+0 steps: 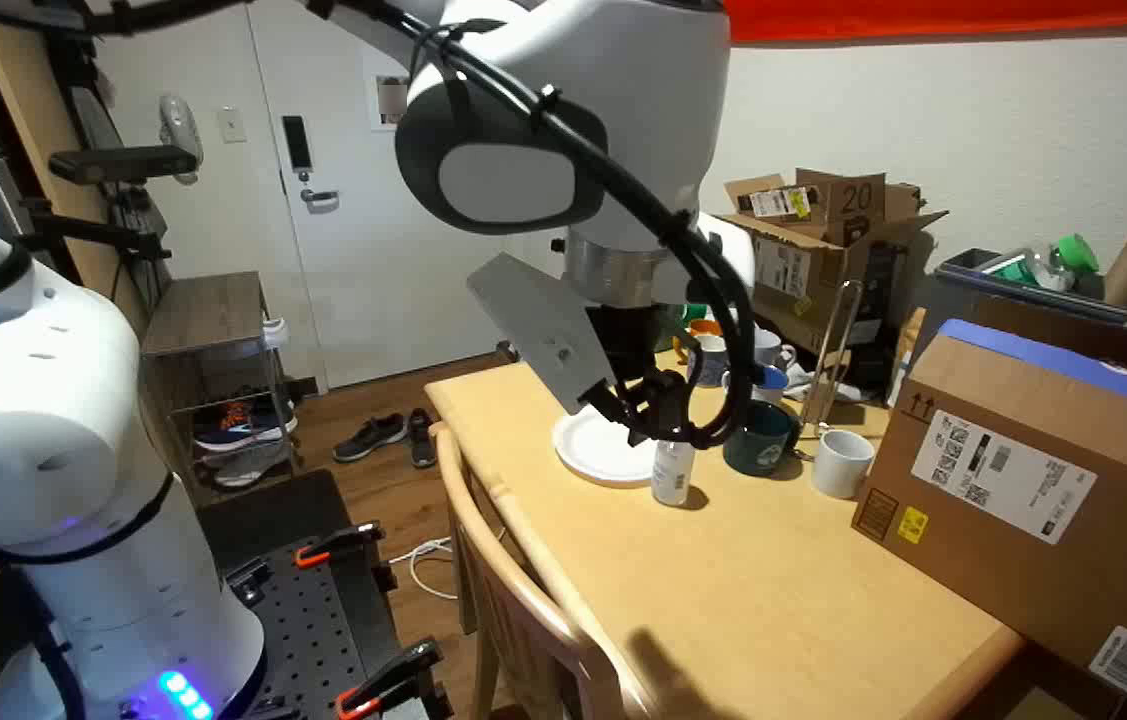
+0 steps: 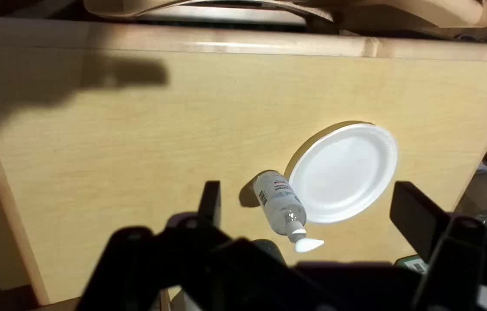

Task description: Push down the dispenser of the bottle.

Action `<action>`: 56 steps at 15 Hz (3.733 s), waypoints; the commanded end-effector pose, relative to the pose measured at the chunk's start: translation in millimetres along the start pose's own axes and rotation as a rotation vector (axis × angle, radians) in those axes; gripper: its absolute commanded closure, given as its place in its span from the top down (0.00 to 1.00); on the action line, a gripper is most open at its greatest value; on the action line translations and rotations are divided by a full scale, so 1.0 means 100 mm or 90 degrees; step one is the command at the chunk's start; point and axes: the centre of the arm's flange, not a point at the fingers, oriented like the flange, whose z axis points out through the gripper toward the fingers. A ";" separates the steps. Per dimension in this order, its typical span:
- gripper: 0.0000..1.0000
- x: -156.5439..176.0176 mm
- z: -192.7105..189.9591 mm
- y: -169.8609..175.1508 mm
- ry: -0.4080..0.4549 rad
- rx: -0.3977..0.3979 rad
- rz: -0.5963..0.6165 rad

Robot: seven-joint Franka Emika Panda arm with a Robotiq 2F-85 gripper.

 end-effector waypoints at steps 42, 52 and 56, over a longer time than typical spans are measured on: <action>1.00 1.63 0.10 -0.59 -0.055 -0.100 -0.127; 0.33 1.77 0.16 -0.85 -0.066 -0.113 -0.177; 0.02 1.84 0.21 -0.96 -0.072 -0.110 -0.192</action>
